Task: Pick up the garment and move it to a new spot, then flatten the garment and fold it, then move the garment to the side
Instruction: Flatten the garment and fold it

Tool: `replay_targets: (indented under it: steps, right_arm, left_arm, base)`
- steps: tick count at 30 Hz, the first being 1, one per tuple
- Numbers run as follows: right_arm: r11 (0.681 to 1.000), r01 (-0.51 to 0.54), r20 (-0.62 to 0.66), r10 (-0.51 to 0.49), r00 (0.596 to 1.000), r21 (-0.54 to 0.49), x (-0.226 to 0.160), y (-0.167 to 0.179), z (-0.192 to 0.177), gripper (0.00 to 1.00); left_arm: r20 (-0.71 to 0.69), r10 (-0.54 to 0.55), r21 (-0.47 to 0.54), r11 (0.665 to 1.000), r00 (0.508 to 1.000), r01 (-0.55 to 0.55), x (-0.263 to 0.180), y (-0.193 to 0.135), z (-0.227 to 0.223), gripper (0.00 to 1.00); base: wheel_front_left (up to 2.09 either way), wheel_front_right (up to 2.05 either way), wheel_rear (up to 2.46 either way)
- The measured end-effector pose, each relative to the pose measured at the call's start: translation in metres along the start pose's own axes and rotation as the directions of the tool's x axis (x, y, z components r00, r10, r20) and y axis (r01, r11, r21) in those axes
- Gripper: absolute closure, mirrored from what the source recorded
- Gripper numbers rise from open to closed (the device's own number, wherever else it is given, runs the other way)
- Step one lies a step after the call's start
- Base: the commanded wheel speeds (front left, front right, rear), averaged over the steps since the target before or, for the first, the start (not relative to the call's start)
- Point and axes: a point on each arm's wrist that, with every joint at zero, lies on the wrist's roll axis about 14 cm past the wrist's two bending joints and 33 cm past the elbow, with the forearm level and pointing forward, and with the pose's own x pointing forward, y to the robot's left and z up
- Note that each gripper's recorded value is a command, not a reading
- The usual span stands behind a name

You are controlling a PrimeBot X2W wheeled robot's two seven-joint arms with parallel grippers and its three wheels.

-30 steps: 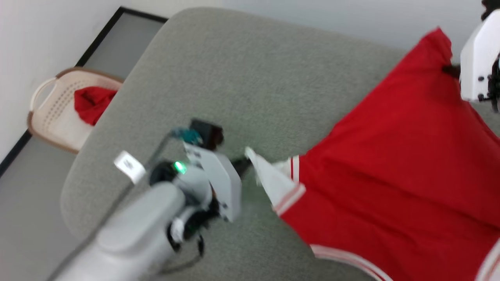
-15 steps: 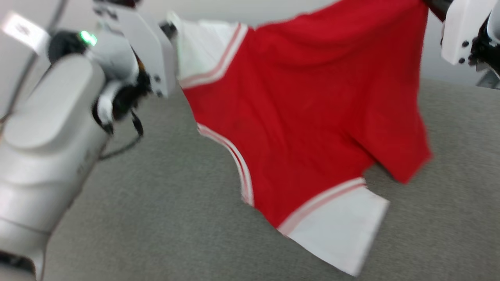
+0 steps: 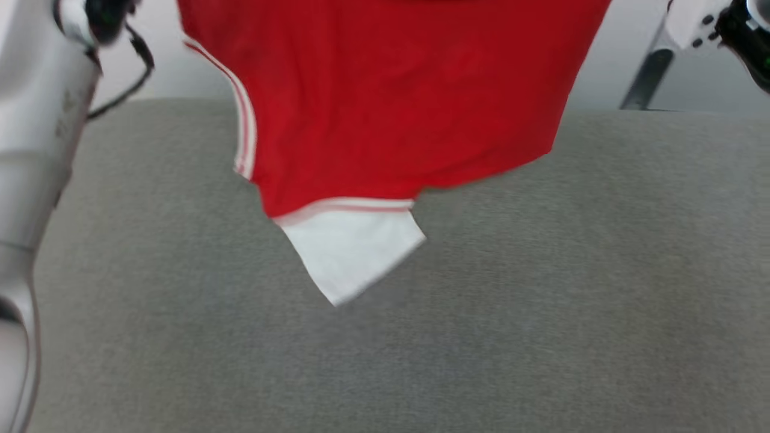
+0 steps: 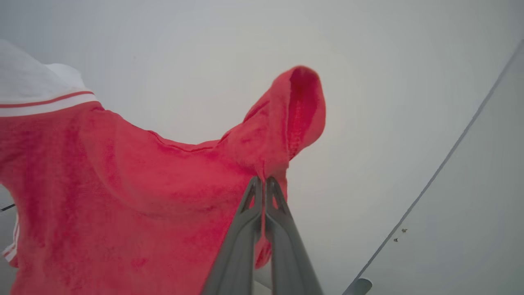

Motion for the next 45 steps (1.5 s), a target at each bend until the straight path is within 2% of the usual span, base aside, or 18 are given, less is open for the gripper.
replay_targets:
  steps: [8,11,21,27,35,40,45]
  right_arm:
    - [0.998,0.055,0.040,-0.055,0.998,-0.004,-0.015,-0.022,0.008,1.00]
    - [0.997,0.071,0.040,-0.071,0.997,-0.004,-0.014,-0.028,0.002,1.00]
    - [0.992,0.122,0.103,-0.122,0.987,0.007,0.014,-0.045,-0.008,1.00]
    - [0.986,0.166,0.152,-0.162,0.975,-0.015,0.036,-0.066,-0.025,1.00]
    - [0.972,0.234,0.128,-0.232,0.964,0.001,0.064,-0.096,-0.087,1.00]
    - [0.979,0.205,0.056,-0.206,0.977,0.019,0.084,-0.082,-0.138,1.00]
    - [0.985,0.169,0.016,-0.169,0.985,0.032,0.090,-0.063,-0.161,1.00]
  left_arm:
    - [0.098,-0.046,0.004,0.999,0.994,0.046,0.028,-0.026,0.035,1.00]
    - [0.108,-0.043,-0.003,0.999,0.993,0.043,0.038,-0.026,0.037,1.00]
    - [0.189,-0.008,-0.001,1.000,0.982,0.009,0.077,-0.017,0.045,1.00]
    - [0.286,-0.013,0.021,1.000,0.958,0.007,0.108,-0.015,0.058,1.00]
    - [0.294,-0.050,0.000,0.999,0.955,0.052,0.153,-0.029,0.018,1.00]
    - [0.203,-0.053,-0.012,0.998,0.978,0.056,0.168,-0.026,-0.041,1.00]
    - [0.132,-0.036,-0.027,0.999,0.991,0.040,0.161,-0.015,-0.073,1.00]
  base:
    - [0.00,0.00,0.00]
    - [0.00,0.00,0.00]
    - [0.00,0.00,0.00]
    - [0.00,0.00,0.00]
    - [0.00,0.00,0.00]
    - [0.00,0.00,0.00]
    - [0.00,0.00,0.00]
